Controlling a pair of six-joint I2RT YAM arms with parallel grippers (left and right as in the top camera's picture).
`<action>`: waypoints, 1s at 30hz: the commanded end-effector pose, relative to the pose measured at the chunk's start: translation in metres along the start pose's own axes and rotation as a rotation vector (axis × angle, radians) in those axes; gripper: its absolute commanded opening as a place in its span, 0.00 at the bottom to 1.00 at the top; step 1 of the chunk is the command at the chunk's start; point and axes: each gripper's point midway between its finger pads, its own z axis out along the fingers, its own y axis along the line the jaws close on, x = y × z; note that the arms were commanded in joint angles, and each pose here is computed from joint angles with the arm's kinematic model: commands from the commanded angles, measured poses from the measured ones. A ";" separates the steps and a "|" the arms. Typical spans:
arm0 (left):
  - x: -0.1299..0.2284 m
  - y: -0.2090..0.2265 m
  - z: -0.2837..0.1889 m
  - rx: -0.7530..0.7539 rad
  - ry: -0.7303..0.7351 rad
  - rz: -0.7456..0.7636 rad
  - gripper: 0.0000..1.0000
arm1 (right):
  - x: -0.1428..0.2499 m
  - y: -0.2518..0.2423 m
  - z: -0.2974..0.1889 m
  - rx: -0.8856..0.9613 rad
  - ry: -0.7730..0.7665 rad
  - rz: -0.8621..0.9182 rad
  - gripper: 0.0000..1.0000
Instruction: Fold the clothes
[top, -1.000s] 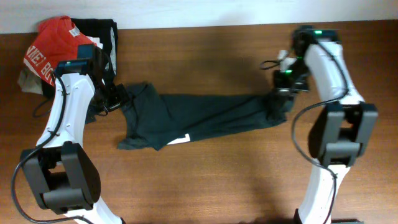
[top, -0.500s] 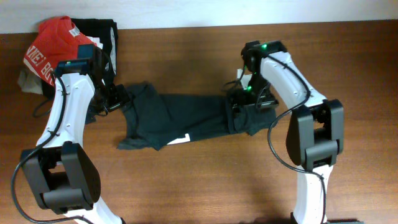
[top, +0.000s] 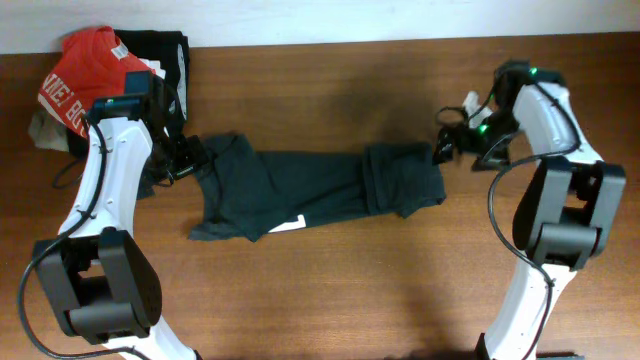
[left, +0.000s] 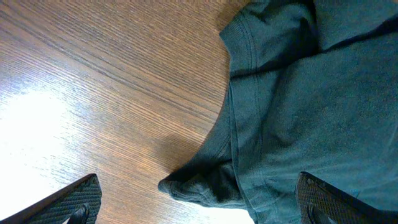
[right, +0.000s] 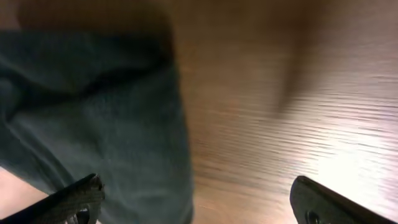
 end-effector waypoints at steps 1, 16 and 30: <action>0.001 -0.003 -0.001 0.010 -0.003 0.003 0.99 | 0.011 0.030 0.032 -0.161 0.019 -0.053 0.99; 0.001 -0.003 -0.001 0.010 -0.003 0.003 0.99 | 0.019 0.056 0.063 -0.233 0.024 -0.061 0.48; 0.001 -0.004 -0.001 0.010 -0.003 0.005 0.99 | -0.010 0.035 -0.032 0.004 -0.072 0.044 0.99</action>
